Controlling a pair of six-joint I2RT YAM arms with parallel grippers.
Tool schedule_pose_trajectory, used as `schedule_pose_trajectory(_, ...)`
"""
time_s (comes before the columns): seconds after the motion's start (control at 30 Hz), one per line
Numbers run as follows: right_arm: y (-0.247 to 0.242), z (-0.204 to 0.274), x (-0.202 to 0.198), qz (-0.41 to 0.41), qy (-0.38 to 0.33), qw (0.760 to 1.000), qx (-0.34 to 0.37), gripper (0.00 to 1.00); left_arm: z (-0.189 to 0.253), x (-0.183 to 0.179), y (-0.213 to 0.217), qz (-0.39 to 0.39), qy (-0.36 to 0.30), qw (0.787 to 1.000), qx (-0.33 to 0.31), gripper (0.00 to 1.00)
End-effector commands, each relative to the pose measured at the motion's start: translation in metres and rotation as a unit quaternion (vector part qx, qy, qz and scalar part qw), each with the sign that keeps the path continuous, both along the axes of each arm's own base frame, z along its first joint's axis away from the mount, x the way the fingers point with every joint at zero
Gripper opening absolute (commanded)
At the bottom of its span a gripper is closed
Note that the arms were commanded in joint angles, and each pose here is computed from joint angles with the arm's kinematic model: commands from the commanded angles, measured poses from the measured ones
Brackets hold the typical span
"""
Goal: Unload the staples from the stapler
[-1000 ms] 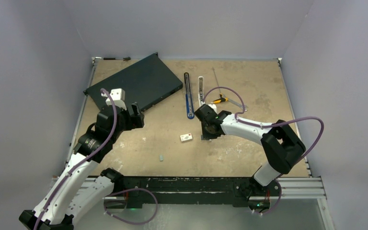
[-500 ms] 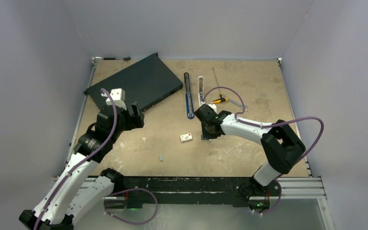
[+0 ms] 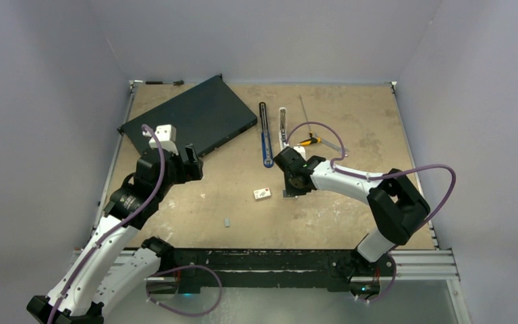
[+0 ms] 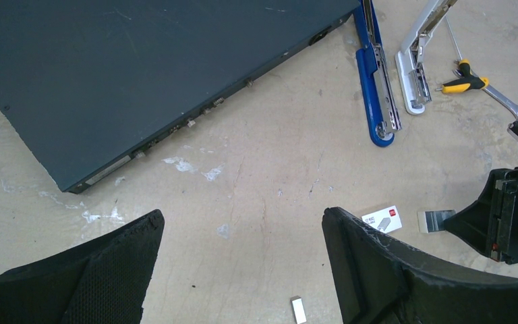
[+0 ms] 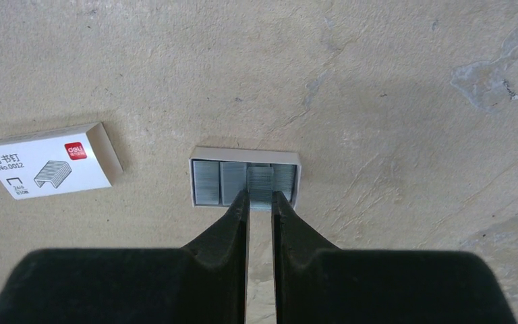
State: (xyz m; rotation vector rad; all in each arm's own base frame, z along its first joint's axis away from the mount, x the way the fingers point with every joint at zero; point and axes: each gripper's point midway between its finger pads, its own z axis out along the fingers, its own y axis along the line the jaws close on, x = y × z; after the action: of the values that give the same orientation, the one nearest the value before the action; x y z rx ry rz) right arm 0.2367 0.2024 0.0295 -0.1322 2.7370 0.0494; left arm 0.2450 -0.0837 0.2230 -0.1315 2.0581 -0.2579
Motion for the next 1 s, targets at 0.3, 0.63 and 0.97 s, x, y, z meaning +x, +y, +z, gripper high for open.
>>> schedule_pose_trajectory(0.3, -0.008, 0.001, 0.001, -0.005, -0.008, 1.000, -0.014, 0.14, 0.002, 0.004, 0.000, -0.002, -0.010, 1.000, 0.002, 0.86)
schedule_pose_trajectory(0.63, -0.008, -0.002, 0.000, -0.004, -0.005, 1.000, -0.015, 0.21, 0.002, 0.004, 0.000, -0.002, -0.010, 1.000, 0.002, 0.86)
schedule_pose_trajectory(0.97, -0.006, 0.001, 0.002, -0.004, -0.009, 1.000, -0.012, 0.28, 0.001, 0.004, 0.000, -0.003, -0.008, 1.000, 0.003, 0.86)
